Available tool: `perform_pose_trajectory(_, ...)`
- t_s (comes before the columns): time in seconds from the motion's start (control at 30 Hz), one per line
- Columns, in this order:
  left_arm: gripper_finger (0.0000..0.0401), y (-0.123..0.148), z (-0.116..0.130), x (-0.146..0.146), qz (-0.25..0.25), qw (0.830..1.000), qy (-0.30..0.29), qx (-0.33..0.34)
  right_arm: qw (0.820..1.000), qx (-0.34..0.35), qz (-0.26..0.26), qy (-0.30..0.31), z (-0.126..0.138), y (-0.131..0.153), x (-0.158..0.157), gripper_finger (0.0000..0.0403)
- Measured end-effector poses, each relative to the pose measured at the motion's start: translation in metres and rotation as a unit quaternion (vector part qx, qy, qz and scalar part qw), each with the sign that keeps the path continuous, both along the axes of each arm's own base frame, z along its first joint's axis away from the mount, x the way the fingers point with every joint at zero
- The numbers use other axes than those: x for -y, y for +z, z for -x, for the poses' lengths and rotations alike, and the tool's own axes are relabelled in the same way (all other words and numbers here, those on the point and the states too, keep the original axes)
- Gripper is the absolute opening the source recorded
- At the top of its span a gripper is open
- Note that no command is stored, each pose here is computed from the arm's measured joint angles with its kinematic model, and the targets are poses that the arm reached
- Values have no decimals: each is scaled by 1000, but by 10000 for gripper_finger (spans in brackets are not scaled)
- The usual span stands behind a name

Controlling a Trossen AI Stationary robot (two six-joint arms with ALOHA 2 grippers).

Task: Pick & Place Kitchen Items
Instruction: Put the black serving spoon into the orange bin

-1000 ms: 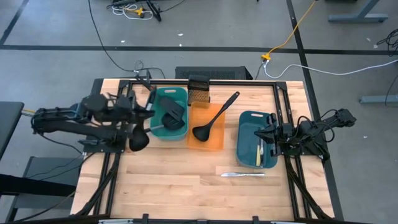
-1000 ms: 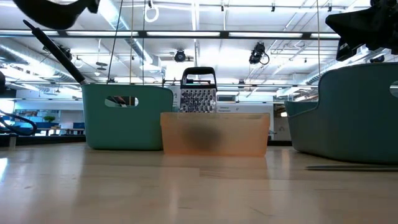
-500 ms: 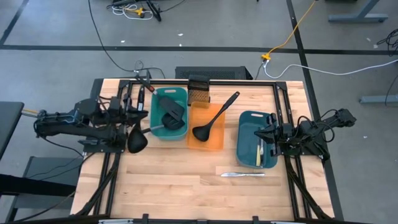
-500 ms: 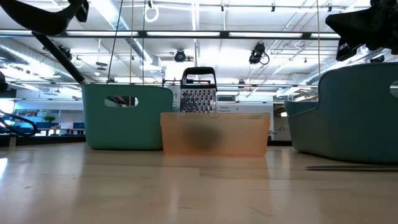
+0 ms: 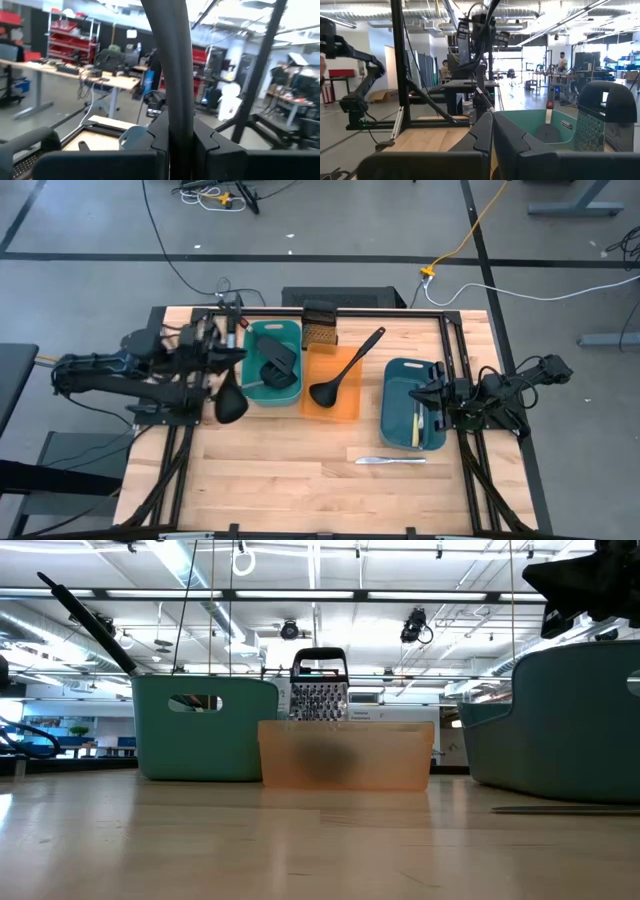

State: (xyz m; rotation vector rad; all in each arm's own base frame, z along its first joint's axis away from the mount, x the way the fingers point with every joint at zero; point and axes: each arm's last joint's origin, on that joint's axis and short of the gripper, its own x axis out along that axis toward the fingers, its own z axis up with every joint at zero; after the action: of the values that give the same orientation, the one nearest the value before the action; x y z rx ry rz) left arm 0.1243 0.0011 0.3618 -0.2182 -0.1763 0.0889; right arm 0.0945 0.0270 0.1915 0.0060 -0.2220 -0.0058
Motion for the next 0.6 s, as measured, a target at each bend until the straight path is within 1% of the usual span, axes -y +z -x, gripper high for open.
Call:
perform_pose_trajectory(0.13, 34, 20, -36, 1, -7, 1000, 1, -21, 1000, 0, 0, 0, 0, 0, 0, 25)
perform_pose_trajectory(0.37, 34, 58, -99, 3, -53, 998, -10, -41, 1000, 0, 0, 0, 0, 0, 0, 25)
perform_pose_trajectory(0.47, 34, 69, -123, 1, -64, 997, -27, -44, 1000, 0, 0, 0, 0, 0, 0, 25)
perform_pose_trajectory(0.6, 34, 73, -157, -4, -65, 995, -51, -53, 1000, 0, 0, 0, 0, 0, 0, 25)
